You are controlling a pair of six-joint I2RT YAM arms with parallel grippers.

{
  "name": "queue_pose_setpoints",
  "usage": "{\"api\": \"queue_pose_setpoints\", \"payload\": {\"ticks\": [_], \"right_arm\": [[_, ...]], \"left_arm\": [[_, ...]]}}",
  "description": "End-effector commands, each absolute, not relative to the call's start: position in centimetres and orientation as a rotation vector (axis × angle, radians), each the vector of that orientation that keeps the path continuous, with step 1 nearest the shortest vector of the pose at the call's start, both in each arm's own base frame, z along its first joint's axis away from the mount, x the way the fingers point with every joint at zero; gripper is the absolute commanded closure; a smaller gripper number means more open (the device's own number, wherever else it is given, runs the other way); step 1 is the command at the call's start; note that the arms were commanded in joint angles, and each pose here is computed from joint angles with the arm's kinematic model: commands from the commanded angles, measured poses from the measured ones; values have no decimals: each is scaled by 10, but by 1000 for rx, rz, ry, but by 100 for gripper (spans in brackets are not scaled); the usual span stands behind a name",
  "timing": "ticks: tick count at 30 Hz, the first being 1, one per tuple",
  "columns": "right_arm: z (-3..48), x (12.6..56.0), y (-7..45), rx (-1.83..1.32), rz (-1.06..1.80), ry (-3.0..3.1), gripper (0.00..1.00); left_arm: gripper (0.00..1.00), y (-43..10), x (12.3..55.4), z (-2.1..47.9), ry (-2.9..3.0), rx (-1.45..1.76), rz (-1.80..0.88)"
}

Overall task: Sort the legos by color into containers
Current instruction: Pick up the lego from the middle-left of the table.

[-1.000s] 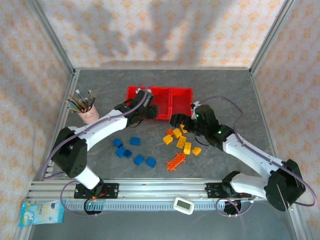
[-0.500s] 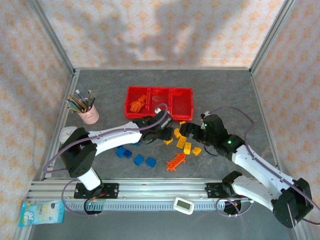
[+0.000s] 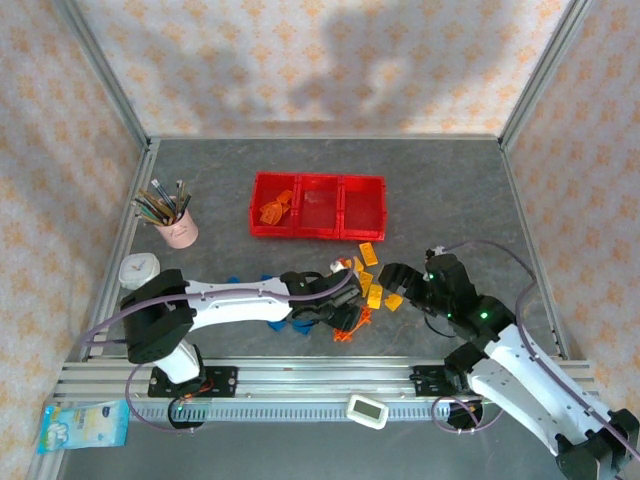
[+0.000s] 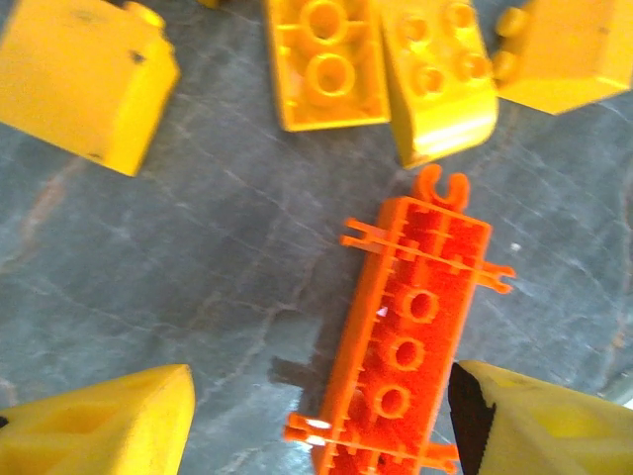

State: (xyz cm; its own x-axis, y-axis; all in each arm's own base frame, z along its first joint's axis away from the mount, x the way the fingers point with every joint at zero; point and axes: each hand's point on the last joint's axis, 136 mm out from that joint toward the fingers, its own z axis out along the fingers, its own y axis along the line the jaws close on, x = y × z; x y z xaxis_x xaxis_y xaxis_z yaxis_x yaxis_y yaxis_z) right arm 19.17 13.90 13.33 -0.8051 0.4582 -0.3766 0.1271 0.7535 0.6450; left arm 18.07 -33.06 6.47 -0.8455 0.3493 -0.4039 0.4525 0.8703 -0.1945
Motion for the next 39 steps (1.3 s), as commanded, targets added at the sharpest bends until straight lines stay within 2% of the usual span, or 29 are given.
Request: {"api": "queue_pose_setpoints", "payload": {"ticks": [1,17,32,39], "right_arm": [[125,186,132,500,816,2440,0],[122,185,127,499,788,2437,0],[124,186,131,475,816,2427,0],[140,191,135,430,844,2389,0]], "left_arm": [[29,-348,173,63,2669,677,-425],[36,-363,173,30,2689,808,-329],[60,-359,175,21,2695,798,-287],[65,-353,180,38,2662,732,-316]]}}
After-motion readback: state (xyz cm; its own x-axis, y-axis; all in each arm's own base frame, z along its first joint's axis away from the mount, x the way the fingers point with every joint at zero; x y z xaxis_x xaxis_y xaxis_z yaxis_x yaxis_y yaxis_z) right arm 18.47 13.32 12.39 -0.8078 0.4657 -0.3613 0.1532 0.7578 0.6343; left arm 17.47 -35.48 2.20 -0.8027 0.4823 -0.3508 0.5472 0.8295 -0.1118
